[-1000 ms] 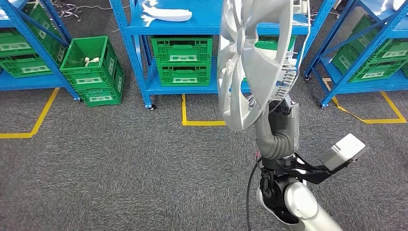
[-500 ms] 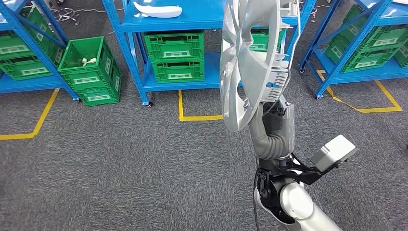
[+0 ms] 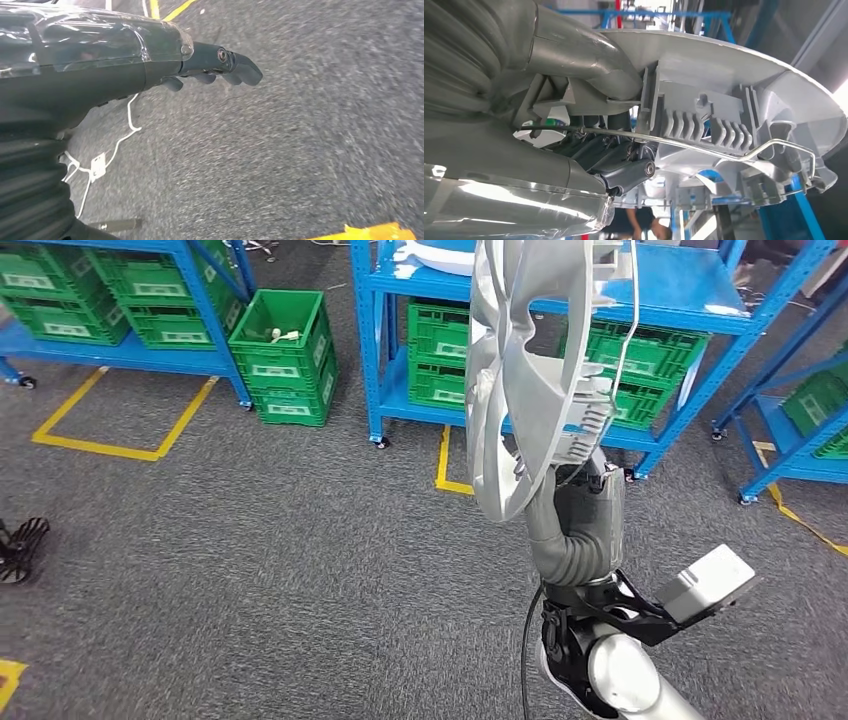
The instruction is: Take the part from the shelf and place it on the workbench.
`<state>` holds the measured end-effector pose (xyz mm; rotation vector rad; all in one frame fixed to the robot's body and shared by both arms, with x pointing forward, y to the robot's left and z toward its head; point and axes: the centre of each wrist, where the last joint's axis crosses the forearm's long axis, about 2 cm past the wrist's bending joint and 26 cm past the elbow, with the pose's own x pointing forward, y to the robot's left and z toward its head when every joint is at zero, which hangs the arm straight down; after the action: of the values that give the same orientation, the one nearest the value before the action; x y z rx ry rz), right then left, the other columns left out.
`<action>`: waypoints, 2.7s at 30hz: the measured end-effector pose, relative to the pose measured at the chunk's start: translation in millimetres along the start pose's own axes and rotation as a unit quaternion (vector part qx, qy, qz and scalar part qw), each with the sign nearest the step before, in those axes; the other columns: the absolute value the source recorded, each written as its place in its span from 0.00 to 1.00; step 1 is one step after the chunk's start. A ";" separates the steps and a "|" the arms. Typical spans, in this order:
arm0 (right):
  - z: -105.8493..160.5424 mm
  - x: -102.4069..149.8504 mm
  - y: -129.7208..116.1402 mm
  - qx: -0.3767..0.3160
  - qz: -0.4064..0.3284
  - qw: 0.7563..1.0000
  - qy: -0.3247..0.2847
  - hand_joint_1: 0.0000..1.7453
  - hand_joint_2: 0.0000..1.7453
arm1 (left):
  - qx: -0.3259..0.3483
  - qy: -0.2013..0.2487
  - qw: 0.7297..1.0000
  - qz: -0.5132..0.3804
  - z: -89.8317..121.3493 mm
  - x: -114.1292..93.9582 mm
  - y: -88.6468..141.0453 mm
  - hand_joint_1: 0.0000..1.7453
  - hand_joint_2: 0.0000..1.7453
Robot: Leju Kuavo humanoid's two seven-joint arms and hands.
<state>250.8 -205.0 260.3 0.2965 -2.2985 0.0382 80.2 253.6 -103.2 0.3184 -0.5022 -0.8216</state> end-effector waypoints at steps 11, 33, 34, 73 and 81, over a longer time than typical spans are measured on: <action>-1.2 5.0 6.2 0.012 -0.006 1.000 -0.019 1.00 1.00 | -0.003 0.002 1.000 -0.003 0.5 -1.9 -0.5 0.00 1.00; 2.4 7.8 15.2 0.053 -0.037 0.997 -0.040 1.00 1.00 | -0.007 0.015 1.000 -0.009 -0.5 -8.9 4.1 0.00 1.00; 2.2 7.9 15.3 0.053 -0.037 0.997 -0.040 1.00 1.00 | -0.008 0.015 1.000 -0.009 -0.4 -9.0 4.0 0.00 1.00; -12.5 -3.3 45.7 0.134 -0.163 0.972 -0.099 1.00 1.00 | 0.040 0.076 0.994 0.062 -12.4 -31.8 48.7 0.00 1.00; -5.2 -0.6 40.9 0.110 -0.159 0.977 -0.096 1.00 1.00 | 0.071 0.108 0.985 0.114 -9.1 -49.0 51.5 0.00 1.00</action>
<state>245.8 -164.6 266.1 0.8096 -2.4120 0.1063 88.6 324.7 -102.0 0.4670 -0.3847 -0.5227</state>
